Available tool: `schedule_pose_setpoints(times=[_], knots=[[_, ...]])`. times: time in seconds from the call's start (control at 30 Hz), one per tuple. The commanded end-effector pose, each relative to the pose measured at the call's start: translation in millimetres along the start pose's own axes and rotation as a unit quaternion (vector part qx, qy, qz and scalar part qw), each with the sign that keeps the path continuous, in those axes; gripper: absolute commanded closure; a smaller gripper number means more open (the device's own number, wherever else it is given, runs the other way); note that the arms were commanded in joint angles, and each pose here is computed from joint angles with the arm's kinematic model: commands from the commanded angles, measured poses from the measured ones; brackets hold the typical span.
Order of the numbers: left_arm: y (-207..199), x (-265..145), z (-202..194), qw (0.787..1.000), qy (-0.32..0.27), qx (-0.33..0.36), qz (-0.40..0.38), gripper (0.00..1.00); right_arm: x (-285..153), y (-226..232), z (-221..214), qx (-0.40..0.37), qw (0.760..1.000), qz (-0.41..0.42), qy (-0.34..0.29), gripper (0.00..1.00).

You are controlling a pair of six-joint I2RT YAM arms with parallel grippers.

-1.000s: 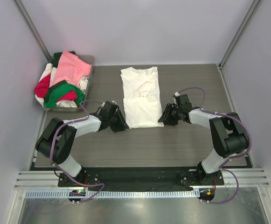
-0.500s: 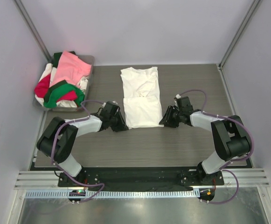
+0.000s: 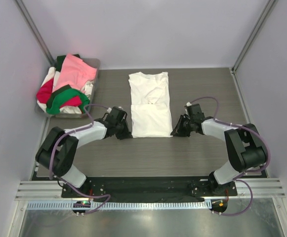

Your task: Fold and stack the t-shirts

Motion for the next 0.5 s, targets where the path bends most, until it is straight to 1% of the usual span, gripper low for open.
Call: schedule_pose_setpoints(times=[0.0, 0.17, 0.23, 0.27, 0.33, 0.37, 0.4, 0.43, 0.47], knots=[[-2, -25, 7, 0.999, -0.029, 0.022, 0.019, 0.99, -18, 3, -1, -0.01, 1.0, -0.014, -0.004, 0.99], [-2, -42, -3, 0.999, -0.03, 0.016, -0.004, 1.0, -30, 5, -12, 0.0, 1.0, 0.005, 0.001, 0.99], [2, -47, -13, 1.0, -0.023, 0.017, -0.001, 1.0, -41, 8, -17, 0.001, 1.0, 0.015, -0.002, 0.99], [-1, -57, -15, 0.999, -0.031, 0.012, -0.013, 1.0, -45, 7, -21, 0.001, 1.0, 0.017, -0.001, 0.99], [1, -66, -28, 1.0, -0.019, 0.009, -0.011, 1.0, -54, 8, -31, 0.003, 1.0, 0.011, 0.008, 0.99], [0, -71, -33, 1.0, -0.017, 0.008, -0.014, 1.0, -66, 12, -34, -0.003, 1.0, 0.019, -0.004, 0.99], [-3, -84, -36, 0.999, -0.03, 0.001, -0.029, 1.0, -71, 12, -39, 0.0, 1.0, 0.019, -0.004, 0.99], [-4, -92, -47, 0.999, -0.021, 0.008, -0.026, 1.0, -79, 11, -48, 0.003, 1.0, 0.01, 0.006, 0.99], [-5, -98, -52, 0.999, -0.021, 0.007, -0.034, 1.0, -90, 13, -52, 0.0, 1.0, 0.016, -0.008, 0.99]])
Point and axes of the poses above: each gripper's point midway between its finger pads, its own x axis out along the fingers, its own y axis along the line the jaws close on, z = x × y, the point moved 10 cm from there along -x, back along the fingers, and after that the axes turned 1 degree about -x, right-handed, at the moved point
